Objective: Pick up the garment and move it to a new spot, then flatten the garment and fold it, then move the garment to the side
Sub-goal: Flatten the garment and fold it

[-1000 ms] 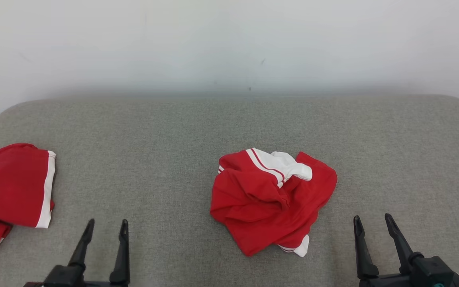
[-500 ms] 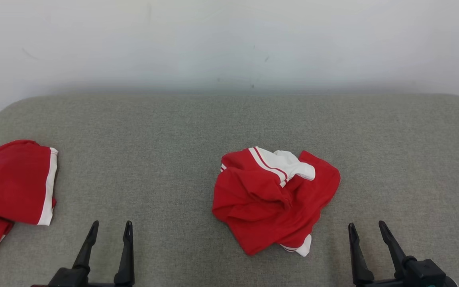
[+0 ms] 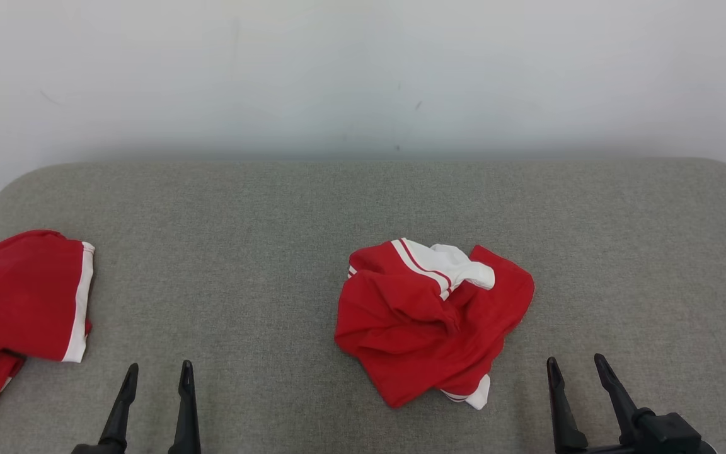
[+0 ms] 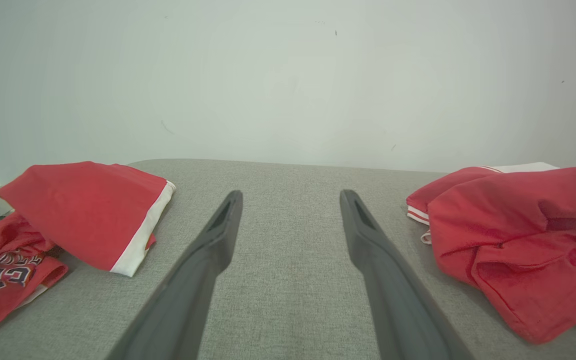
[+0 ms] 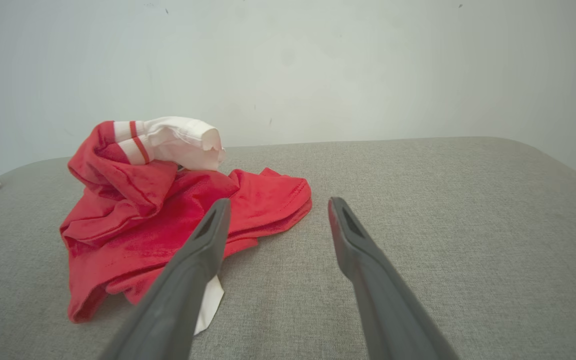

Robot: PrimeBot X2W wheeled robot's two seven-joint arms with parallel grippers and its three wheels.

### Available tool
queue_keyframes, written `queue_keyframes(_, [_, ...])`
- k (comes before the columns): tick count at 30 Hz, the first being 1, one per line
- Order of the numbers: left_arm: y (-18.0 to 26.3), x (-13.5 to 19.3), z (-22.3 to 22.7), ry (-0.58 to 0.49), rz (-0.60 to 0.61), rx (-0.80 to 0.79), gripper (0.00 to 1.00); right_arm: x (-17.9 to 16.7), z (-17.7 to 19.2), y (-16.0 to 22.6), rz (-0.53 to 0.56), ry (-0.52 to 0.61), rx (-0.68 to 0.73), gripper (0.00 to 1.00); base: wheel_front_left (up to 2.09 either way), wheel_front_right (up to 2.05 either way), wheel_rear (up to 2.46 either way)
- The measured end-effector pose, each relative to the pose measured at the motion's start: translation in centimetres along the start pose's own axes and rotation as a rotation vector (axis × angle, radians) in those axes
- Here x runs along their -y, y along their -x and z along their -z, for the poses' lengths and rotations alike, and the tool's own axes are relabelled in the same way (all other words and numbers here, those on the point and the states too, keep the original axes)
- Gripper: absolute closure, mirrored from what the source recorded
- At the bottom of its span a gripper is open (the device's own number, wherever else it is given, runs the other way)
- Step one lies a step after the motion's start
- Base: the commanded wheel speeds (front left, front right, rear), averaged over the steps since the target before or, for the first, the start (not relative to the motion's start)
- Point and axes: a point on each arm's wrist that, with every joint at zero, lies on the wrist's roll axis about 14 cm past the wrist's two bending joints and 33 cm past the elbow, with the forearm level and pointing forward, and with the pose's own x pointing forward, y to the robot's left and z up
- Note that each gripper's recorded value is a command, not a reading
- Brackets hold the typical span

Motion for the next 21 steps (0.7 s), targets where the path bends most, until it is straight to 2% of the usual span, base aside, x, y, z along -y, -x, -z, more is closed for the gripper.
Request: queue_keyframes(21, [0.31, -0.54, 0.33, -0.009, -0.014, -0.011, 0.0, -0.38, 0.32, -0.04, -0.011, -0.004, -0.01, 0.0, 0.0, 0.0, 0.0])
